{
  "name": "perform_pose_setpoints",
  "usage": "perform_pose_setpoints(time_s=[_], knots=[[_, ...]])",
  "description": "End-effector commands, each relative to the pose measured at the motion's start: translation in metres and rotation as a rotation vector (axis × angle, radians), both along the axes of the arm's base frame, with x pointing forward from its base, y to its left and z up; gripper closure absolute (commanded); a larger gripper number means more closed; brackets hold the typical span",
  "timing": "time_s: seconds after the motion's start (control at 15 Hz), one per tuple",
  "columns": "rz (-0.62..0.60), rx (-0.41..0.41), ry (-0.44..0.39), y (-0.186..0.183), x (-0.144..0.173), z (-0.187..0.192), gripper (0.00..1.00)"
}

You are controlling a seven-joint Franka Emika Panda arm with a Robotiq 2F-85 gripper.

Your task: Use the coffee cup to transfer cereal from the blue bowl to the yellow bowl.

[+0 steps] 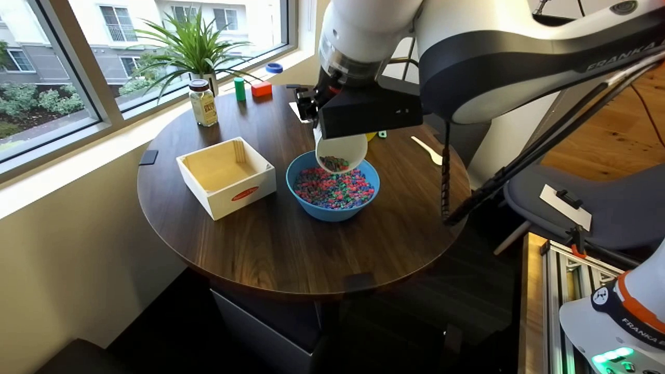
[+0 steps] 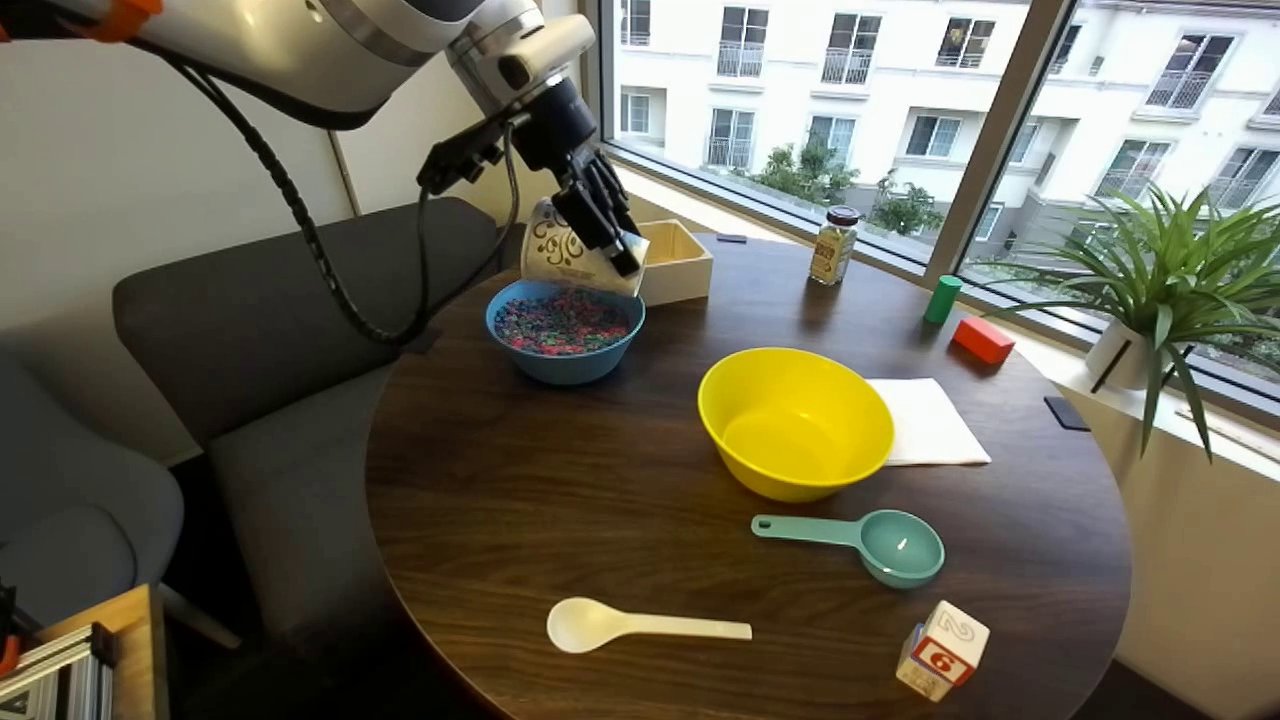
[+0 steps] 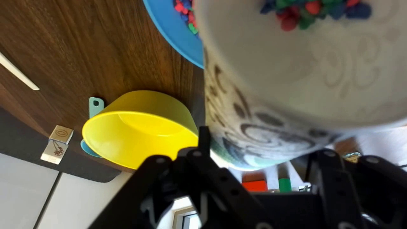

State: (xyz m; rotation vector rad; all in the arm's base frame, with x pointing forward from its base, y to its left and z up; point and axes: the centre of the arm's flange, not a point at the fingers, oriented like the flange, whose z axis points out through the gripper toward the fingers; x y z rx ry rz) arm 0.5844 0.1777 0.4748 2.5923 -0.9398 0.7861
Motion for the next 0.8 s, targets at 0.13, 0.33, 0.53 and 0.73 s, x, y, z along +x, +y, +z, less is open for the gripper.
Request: perform_pose_setpoints(time_s=[0.13, 0.33, 0.53, 0.73], knots=[[-0.025, 0.041, -0.024, -0.026, -0.022, 0.021, 0.64], [-0.056, 0.048, -0.035, -0.045, -0.026, 0.028, 0.64], [-0.060, 0.020, -0.040, -0.041, -0.014, 0.032, 0.39], [-0.059, 0.023, -0.042, -0.044, -0.017, 0.032, 0.39]])
